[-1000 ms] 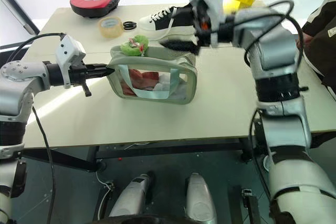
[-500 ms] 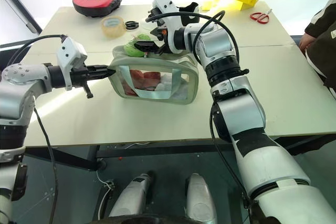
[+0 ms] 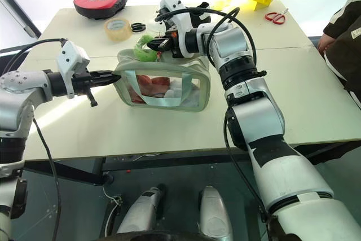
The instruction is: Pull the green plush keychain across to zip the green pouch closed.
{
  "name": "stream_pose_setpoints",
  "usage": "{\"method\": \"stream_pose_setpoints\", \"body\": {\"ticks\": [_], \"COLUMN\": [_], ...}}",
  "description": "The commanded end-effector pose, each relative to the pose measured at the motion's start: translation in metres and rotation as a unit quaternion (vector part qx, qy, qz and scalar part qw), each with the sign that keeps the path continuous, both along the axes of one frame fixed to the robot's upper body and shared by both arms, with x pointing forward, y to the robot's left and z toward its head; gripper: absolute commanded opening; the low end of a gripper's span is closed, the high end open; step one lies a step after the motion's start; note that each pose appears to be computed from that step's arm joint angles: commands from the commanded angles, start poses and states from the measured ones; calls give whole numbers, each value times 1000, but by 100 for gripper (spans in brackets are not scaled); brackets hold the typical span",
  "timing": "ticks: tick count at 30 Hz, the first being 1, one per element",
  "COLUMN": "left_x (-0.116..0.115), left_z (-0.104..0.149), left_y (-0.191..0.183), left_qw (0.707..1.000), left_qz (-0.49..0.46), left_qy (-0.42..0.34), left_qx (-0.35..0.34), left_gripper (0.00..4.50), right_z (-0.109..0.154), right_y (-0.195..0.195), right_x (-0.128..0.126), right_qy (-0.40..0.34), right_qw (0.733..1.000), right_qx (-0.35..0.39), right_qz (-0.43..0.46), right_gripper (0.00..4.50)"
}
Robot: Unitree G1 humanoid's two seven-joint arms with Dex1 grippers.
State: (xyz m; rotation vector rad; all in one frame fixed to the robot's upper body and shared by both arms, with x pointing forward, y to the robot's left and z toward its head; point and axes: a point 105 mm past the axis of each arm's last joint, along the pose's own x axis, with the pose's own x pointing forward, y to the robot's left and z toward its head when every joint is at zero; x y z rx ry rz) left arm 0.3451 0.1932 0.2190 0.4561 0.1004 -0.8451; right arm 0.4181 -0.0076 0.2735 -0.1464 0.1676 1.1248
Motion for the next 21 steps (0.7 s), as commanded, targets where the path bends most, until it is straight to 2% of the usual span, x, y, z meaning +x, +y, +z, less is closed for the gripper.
{"method": "stream_pose_setpoints", "body": {"ticks": [1, 6, 12, 17, 21], "left_x": [-1, -2, -2, -2, -2], "left_z": [11, 6, 4, 5, 5], "left_y": [1, 2, 3, 3, 3], "left_qw": [1000, 1000, 1000, 1000, 1000], "left_qz": [-2, -2, -3, -4, -5], "left_qy": [-16, -8, -5, -1, -1], "left_qx": [6, 8, 9, 10, 13], "left_gripper": [0, 0, 0, 0, 0], "right_z": [49, 65, 63, 43, 21], "right_y": [-19, -69, -125, -167, -182], "right_x": [-1, -3, -7, -5, -5], "right_qy": [-66, -86, -97, -89, -69], "right_qw": [997, 992, 982, 969, 960], "right_qx": [35, 45, 30, 16, 24], "right_qz": [-22, -79, -157, -232, -270], "right_gripper": [3, 3, 3, 3, 3]}}
